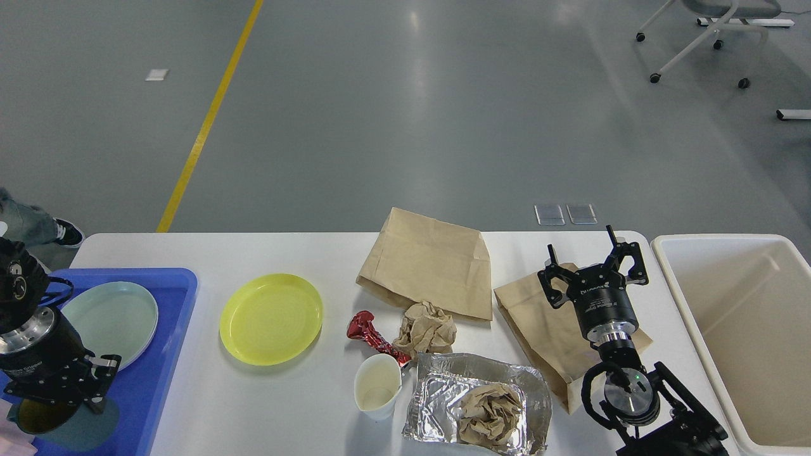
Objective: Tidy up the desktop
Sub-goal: 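Carry the olive-green cup into the blue tray and set it down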
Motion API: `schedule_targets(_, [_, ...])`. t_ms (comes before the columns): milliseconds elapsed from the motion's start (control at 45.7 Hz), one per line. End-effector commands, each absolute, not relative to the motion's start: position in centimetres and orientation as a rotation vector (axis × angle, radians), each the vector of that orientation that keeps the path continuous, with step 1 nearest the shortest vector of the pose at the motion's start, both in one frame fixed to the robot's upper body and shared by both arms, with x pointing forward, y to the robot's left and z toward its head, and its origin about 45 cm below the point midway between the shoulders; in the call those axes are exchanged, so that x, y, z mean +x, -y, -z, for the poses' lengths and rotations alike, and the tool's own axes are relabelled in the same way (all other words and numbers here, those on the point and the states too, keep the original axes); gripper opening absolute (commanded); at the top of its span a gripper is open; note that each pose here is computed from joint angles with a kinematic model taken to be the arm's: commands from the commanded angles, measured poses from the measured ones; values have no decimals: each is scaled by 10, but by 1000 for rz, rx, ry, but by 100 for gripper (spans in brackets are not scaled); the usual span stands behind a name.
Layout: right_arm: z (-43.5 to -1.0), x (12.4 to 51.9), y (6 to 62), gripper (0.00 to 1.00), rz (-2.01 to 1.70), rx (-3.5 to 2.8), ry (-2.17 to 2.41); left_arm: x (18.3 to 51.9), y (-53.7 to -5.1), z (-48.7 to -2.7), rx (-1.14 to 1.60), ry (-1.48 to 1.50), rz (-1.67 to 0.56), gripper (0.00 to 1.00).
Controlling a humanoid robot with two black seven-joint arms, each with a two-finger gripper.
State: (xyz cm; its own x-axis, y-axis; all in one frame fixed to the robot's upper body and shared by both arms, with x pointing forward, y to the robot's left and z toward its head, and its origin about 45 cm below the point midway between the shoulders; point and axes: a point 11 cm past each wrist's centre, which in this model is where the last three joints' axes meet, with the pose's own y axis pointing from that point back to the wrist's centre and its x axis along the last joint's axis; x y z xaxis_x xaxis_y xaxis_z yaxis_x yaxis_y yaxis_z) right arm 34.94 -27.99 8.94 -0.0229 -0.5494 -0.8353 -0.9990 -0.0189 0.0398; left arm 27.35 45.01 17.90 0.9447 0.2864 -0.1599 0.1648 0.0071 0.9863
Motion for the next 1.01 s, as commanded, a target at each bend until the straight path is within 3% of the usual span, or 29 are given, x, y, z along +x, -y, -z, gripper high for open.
schedule_targets(0, [-89, 349, 280, 100, -924, -1632, -1637, 273, -457, -169, 1595, -342, -110, 0])
schedule_targets(613, [-89, 349, 280, 100, -924, -1632, -1637, 260, -452, -145, 1589, -334, -77, 1])
schedule_targets(722, [-89, 349, 280, 100, -925, -1631, -1639, 261, -453, -145, 1584, -336, -97, 6])
schedule_targets(766, [-89, 349, 280, 100, -924, -1632, -1637, 262, -453, -145, 1584, -324, -109, 16])
schedule_targets(788, [-89, 349, 280, 100, -924, -1632, -1637, 264, -454, -144, 1586, -312, -118, 25])
schedule_targets(876, [-89, 349, 280, 100, -924, -1632, -1637, 273, -454, -144, 1590, -242, -173, 73])
schedule_targets(920, [-89, 349, 279, 100, -925, -1631, -1636, 277, -453, -143, 1588, -225, -193, 83])
schedule_targets(985, [-89, 349, 280, 100, -924, -1632, -1637, 279, -452, -145, 1577, -227, -219, 88])
